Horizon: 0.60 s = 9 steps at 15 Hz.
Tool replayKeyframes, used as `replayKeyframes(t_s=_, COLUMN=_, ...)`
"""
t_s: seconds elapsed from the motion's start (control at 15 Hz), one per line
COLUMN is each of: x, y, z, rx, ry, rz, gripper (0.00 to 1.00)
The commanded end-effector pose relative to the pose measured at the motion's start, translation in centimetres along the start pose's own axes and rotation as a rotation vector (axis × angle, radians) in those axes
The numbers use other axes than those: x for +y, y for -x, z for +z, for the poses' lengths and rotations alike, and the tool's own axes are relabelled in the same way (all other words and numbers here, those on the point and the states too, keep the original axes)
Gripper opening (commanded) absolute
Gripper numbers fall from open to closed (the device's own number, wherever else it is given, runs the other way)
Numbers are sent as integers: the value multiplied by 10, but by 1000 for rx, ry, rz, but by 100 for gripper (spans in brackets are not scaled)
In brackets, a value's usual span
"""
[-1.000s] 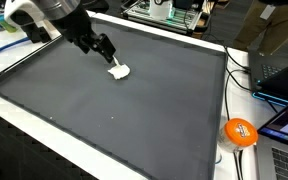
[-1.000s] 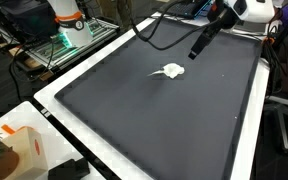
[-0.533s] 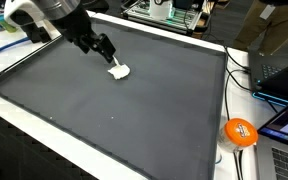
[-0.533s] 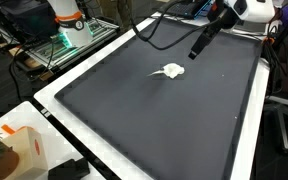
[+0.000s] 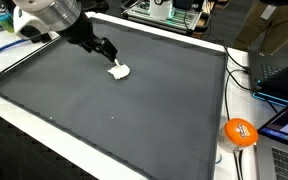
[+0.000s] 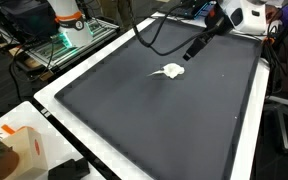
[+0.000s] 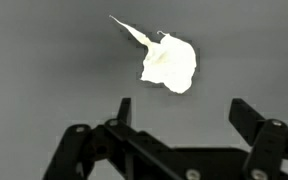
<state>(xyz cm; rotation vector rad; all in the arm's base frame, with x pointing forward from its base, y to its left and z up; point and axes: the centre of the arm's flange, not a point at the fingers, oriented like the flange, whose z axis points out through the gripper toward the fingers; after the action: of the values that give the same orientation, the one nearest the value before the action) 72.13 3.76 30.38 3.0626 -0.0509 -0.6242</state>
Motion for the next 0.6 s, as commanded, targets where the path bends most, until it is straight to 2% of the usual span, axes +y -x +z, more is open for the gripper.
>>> replayKeyframes(t_s=0.0, x=-7, y=-33, z=-5, rx=-101, ry=1, rz=7, gripper=100)
replayKeyframes(t_s=0.2, x=-9, y=-38, z=4, rx=-190, ry=16, rz=14, gripper=100)
replayKeyframes(t_s=0.53, x=-11, y=-43, z=18, rx=-290, ry=16, rz=25, gripper=100)
